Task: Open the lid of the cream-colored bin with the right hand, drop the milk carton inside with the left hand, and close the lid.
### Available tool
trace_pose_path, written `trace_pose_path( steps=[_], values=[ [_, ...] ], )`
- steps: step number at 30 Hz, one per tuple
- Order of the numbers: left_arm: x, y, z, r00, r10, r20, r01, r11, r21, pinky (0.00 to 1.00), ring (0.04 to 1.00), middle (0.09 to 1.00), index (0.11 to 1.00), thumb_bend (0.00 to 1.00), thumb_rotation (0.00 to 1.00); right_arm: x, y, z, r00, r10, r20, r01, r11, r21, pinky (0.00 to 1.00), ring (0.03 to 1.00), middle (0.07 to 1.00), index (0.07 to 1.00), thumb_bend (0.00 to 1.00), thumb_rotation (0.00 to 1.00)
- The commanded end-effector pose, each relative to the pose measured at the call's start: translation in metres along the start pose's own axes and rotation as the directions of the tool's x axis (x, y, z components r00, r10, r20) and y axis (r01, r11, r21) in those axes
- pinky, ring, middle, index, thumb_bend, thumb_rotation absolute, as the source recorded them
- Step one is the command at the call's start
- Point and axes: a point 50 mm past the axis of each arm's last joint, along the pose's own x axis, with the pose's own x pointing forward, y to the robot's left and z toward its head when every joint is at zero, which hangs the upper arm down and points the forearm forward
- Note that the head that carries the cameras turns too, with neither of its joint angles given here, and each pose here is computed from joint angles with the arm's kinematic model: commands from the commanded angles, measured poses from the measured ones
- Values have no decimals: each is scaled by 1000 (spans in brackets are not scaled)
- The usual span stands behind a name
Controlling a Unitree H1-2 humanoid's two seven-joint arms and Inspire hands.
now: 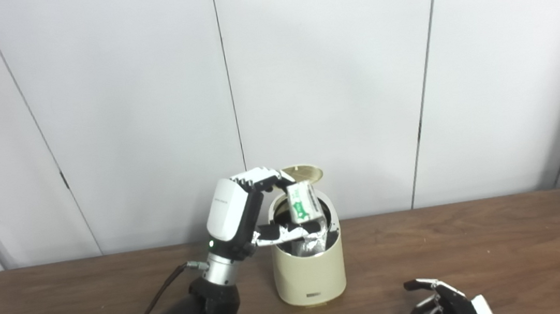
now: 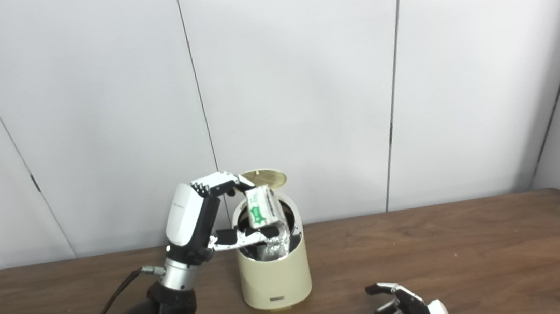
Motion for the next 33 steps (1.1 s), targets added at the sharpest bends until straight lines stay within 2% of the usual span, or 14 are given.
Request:
trace_pose_path(
  steps=[1, 4, 5, 6, 9, 11, 14, 19, 22, 25, 28, 29, 30, 33],
  values=[
    [21, 16, -4, 999, 43, 28, -44, 999, 27, 427, 524, 478, 463, 501, 0, -6, 5, -8, 998, 43, -44, -43, 999, -2, 272, 384, 475, 678, 328, 43],
    [21, 16, -4, 999, 40, 28, -41, 999, 32, 435, 526, 485, 455, 501, 0, -6, 6, -7, 998, 42, -47, -42, 999, -3, 344, 470, 533, 676, 324, 40],
    [22, 17, -5, 999, 38, 30, -39, 999, 35, 438, 526, 487, 454, 501, 0, -6, 7, -7, 998, 43, -49, -43, 999, -2, 298, 421, 495, 679, 323, 56],
    [22, 17, -5, 999, 39, 34, -41, 998, 38, 438, 525, 487, 454, 501, 0, -6, 7, -6, 998, 45, -51, -46, 999, -5, 297, 420, 494, 679, 323, 56],
    [23, 17, -5, 999, 39, 37, -41, 998, 44, 436, 525, 492, 450, 501, 0, -5, 8, -5, 997, 49, -54, -50, 999, -13, 408, 535, 587, 683, 319, 44],
    [22, 17, -5, 999, 38, 37, -39, 998, 44, 438, 525, 492, 451, 501, 0, -5, 8, -5, 998, 48, -48, -48, 999, -16, 427, 544, 588, 679, 321, 46],
    [22, 17, -5, 998, 36, 42, -38, 998, 47, 438, 524, 492, 452, 501, 0, -5, 9, -6, 998, 49, -49, -50, 999, -20, 498, 606, 638, 676, 316, 57],
    [22, 16, -4, 999, 33, 40, -35, 999, 42, 438, 526, 492, 451, 501, 0, -5, 9, -4, 997, 52, -55, -53, 998, -21, 516, 624, 654, 679, 318, 48],
    [22, 16, -5, 999, 25, 33, -26, 999, 40, 442, 522, 494, 453, 502, 0, -4, 9, -4, 997, 51, -53, -52, 998, -26, 492, 608, 646, 678, 318, 82],
    [23, 17, -6, 1000, 7, 19, -8, 999, 33, 447, 529, 508, 465, 521, 0, -4, 10, -4, 997, 51, -52, -52, 998, -21, 512, 621, 660, 675, 317, 84],
    [22, 19, -6, 999, -31, -23, 30, 999, -11, 467, 547, 530, 485, 520, 71, -3, 10, -4, 997, 53, -56, -54, 998, -22, 461, 568, 614, 677, 317, 79],
    [22, 19, -6, 998, -44, -42, 43, 999, -32, 486, 563, 544, 510, 755, 241, -3, 10, -4, 997, 54, -58, -55, 998, -23, 495, 601, 638, 678, 319, 72],
    [22, 20, -6, 997, -54, -55, 52, 998, -48, 500, 576, 556, 529, 901, 374, -3, 10, -4, 997, 54, -60, -55, 998, -23, 519, 623, 654, 678, 321, 64],
    [21, 23, -7, 993, -89, -83, 82, 993, -81, 525, 599, 578, 561, 991, 556, -2, 10, -4, 996, 62, -64, -64, 998, -29, 544, 646, 678, 680, 315, 81]
  ],
)
